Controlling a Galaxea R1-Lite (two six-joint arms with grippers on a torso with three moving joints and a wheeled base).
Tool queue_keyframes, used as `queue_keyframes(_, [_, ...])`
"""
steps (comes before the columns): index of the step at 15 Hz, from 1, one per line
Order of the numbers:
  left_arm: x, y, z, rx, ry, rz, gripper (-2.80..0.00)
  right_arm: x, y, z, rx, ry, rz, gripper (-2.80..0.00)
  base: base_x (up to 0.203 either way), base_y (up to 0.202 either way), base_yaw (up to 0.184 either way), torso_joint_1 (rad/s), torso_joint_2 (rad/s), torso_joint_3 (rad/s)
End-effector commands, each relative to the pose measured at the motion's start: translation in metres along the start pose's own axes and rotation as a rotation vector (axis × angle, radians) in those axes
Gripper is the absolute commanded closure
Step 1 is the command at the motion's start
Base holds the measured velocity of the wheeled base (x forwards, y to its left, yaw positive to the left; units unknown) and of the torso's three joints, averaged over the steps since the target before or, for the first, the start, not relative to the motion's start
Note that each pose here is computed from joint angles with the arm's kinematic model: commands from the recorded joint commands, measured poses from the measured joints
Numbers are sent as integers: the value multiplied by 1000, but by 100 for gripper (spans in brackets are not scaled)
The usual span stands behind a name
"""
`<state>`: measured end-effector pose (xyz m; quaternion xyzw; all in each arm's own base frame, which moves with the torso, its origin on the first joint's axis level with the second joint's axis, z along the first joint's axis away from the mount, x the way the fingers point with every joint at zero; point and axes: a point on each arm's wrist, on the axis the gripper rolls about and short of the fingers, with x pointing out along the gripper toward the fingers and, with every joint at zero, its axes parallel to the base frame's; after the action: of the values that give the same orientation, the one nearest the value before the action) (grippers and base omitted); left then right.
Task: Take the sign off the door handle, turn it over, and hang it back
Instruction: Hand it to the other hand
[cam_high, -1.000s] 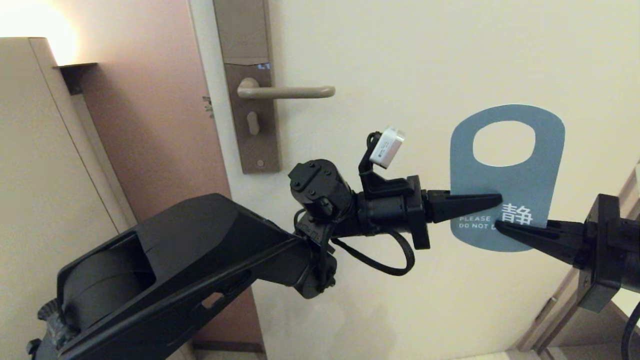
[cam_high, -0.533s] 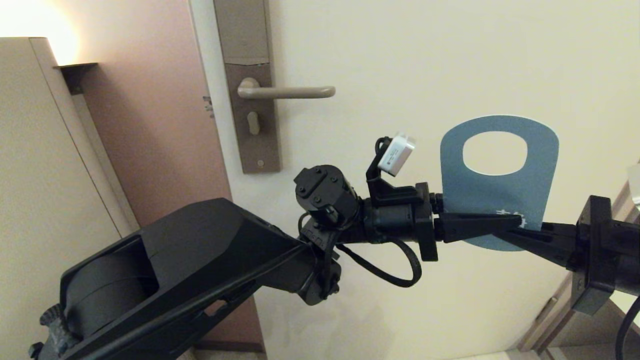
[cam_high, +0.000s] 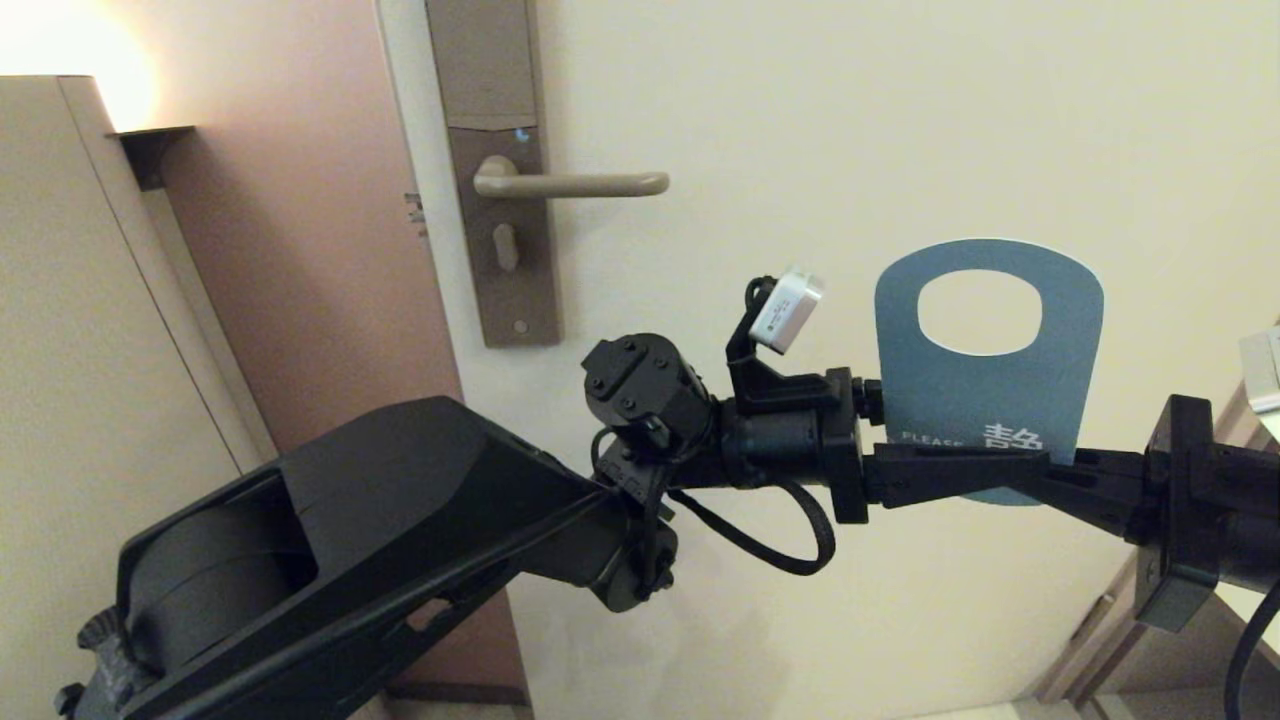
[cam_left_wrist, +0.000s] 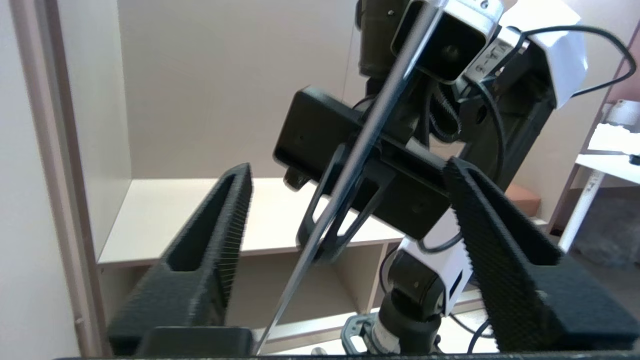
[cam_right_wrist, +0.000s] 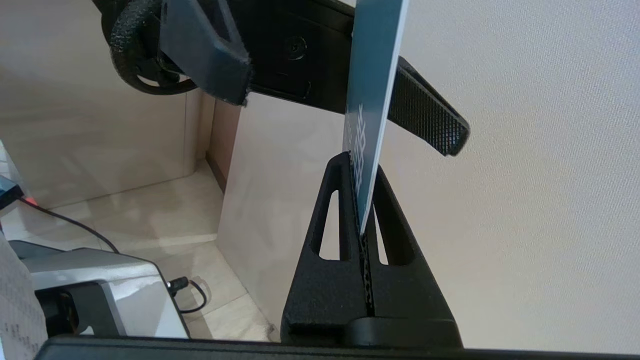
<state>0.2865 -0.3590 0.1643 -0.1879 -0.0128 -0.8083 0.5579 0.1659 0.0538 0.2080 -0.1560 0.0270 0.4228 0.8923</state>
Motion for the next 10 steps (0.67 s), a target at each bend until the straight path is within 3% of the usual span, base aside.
queue_keyframes(1, [-7, 2, 4, 6, -1, 8, -280, 0, 0, 0, -3, -2, 1, 0, 0, 0, 0, 0, 0, 0])
queue_keyframes(4, [-24, 4, 12, 6, 4, 45, -280, 0, -1, 2, 0, -6, -7, 0, 0, 0, 0, 0, 0, 0])
queue_keyframes(10, [-54, -14, 28, -12, 13, 120, -280, -5, -7, 4, 46, -11, -52, 0, 0, 0, 0, 0, 0, 0])
